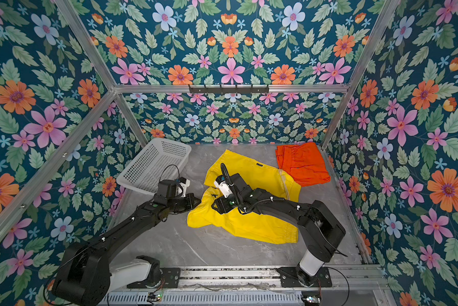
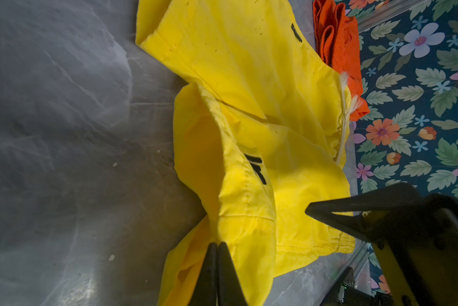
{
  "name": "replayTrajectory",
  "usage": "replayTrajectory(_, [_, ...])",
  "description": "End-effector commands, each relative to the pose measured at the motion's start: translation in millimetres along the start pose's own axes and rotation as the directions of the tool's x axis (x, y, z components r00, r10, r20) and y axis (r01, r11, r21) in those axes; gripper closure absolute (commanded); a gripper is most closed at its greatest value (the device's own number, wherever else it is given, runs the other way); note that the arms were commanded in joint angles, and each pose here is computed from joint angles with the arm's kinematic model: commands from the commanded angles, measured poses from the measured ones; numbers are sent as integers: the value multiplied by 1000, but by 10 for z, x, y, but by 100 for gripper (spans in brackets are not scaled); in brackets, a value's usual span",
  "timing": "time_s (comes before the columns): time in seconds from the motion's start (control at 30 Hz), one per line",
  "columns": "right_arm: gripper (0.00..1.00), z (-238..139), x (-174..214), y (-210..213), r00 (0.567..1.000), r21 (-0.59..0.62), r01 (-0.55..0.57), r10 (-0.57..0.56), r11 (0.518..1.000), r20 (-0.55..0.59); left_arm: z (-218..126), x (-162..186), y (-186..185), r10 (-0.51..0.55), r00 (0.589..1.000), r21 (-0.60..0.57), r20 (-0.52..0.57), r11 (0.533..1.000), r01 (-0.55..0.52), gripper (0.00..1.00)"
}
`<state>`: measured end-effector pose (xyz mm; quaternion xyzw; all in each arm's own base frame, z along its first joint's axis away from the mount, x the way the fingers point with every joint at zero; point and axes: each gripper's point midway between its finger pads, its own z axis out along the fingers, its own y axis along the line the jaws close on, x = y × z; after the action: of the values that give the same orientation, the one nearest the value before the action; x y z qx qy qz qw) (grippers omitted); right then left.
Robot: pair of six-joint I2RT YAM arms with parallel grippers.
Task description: Fold and stack the shorts
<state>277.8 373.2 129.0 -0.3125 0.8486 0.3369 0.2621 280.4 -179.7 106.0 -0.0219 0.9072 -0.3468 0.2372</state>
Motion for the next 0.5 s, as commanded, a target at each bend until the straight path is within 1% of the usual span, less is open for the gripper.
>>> replayTrajectory(0.0, [31, 141, -48, 63, 997, -56, 75, -74, 996, 8, 49, -24, -76, -6, 1000, 61, 11, 998, 5, 100])
replayTrajectory(0.17, [32, 326, 43, -33, 994, -31, 101, -103, 994, -44, 50, -54, -135, -19, 999, 101, 28, 995, 16, 100])
replayTrajectory(0.23, [36, 375, 56, -50, 993, -34, 104, -105, 994, -44, 40, -68, -161, -19, 999, 111, 33, 994, 15, 100])
replayTrajectory(0.33, [45, 452, 89, -30, 994, -66, 95, -98, 993, -49, 39, -72, -191, -21, 999, 127, 33, 992, 16, 100])
replayTrajectory(0.37, [50, 469, 87, -28, 994, -67, 96, -99, 993, -47, 38, -73, -194, -21, 999, 130, 35, 991, 17, 100])
replayTrajectory(0.47, [72, 468, 57, -57, 994, -50, 108, -109, 993, -13, 26, -69, -202, -25, 999, 138, 41, 990, 19, 100])
